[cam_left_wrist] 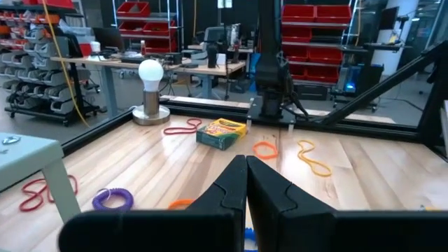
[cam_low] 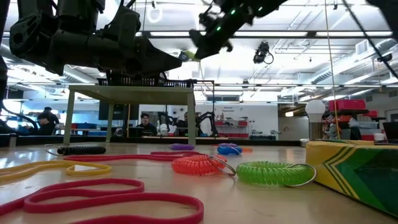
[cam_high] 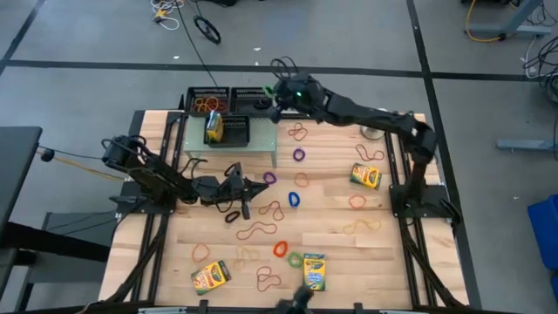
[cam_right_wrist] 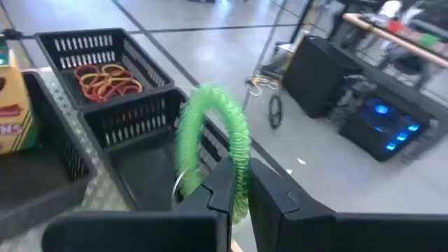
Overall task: Pick & Place Office Desk Supplies
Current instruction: Put the green spring keychain into the top right black bin on the shelf, then put the red rubber band into the top left black bin on the shelf
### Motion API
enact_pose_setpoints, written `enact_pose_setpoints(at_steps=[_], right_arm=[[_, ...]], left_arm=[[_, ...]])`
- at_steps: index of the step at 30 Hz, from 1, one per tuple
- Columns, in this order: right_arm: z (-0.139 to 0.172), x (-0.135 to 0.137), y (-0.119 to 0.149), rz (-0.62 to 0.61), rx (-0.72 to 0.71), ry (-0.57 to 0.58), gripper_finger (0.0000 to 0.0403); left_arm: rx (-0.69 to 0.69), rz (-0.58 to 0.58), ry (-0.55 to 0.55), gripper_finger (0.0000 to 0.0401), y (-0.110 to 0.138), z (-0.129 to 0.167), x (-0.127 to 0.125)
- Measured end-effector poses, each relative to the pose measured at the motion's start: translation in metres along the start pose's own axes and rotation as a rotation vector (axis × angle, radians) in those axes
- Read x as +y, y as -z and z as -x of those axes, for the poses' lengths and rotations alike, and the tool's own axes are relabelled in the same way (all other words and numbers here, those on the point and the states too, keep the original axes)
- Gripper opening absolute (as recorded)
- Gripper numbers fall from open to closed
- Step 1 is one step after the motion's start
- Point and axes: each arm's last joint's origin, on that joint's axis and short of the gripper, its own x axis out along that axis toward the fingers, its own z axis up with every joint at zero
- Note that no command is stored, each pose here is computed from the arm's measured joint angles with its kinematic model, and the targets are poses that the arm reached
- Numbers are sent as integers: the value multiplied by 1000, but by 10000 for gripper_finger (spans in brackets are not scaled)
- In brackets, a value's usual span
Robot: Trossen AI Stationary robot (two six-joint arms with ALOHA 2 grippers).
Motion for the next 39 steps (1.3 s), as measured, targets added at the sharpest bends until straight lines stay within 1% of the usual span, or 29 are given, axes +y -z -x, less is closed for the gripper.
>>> enact_pose_setpoints(at_steps=[3, 7, 12, 16, 19, 26, 33, 36, 39], right_arm=[[-22, -1, 7, 1, 14, -15, 31], [-40, 1, 14, 12, -11, -45, 31], [-48, 2, 18, 32, -30, -77, 34], [-52, 4, 21, 38, -24, -92, 47], [-55, 6, 25, 41, -10, -105, 58], [-55, 6, 25, 30, -14, -105, 86], [-52, 10, 23, 39, -17, -109, 133], [-39, 9, 15, 56, -12, -79, 142], [-13, 4, 1, 80, -3, -77, 125]], left_arm=[[-1, -3, 1, 11, 0, 0, 0], [0, -3, 1, 11, 0, 0, 0], [0, -5, 7, 11, 0, 0, 0], [0, -6, 56, 11, 0, 0, -2], [1, -1, 57, 11, 0, 0, -2], [2, 35, 53, 11, 0, 0, -2], [-14, 30, 55, 11, -4, -3, -3], [-18, 67, 68, 11, -6, -5, -5], [8, 86, 102, 11, -5, -8, -6]])
